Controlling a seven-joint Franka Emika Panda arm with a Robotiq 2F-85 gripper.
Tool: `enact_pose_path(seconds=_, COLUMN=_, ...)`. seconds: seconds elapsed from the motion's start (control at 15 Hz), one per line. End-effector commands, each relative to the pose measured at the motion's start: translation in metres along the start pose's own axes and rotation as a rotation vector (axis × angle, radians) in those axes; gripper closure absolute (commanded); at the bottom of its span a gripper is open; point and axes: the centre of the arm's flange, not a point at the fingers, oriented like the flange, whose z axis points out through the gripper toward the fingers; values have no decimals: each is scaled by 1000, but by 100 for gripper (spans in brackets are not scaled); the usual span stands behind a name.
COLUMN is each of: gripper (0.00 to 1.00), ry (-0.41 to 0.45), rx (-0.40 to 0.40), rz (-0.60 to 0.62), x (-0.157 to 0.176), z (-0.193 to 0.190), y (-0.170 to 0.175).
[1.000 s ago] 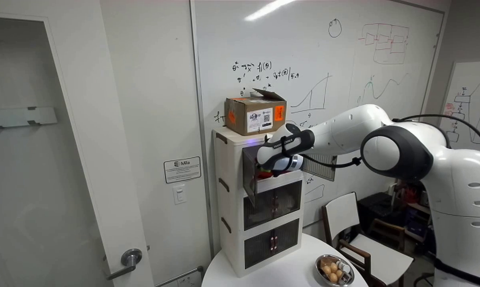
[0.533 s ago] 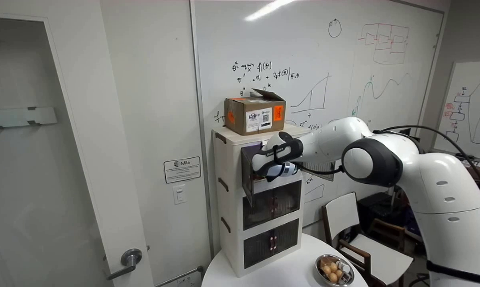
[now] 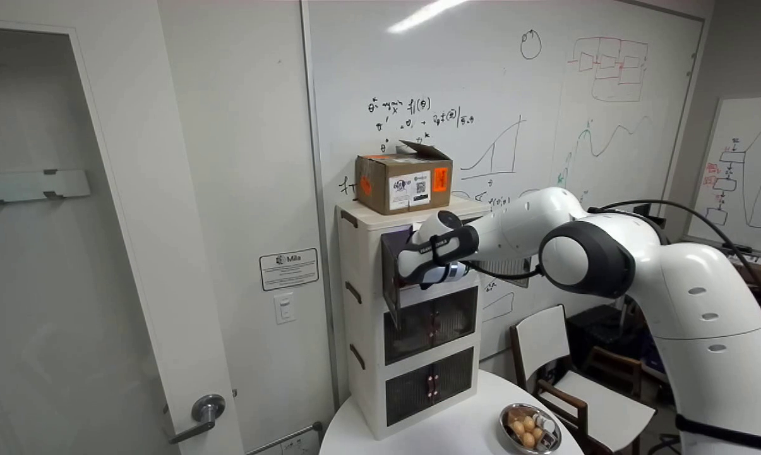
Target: Put the orange cup in the top cabinet
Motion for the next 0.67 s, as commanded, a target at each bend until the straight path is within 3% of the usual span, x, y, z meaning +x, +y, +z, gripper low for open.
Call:
enact_pose_path(seconds=0.0, gripper=47, ry=24, rx=-16, rz=-57, x=17, z=9, y=-2)
enact_pose_path(seconds=0.4, gripper=2, ry=44, rx=-31, rz=-71, x=11, z=2, y=7)
enact_pose_path(seconds=0.47, gripper=46, ry=50, rx=-35, rz=-89, x=10, z=0, y=9)
enact_pose_path(seconds=0.6, gripper=43, ry=60, rx=-68, rz=-153, x=7, z=-1, y=9)
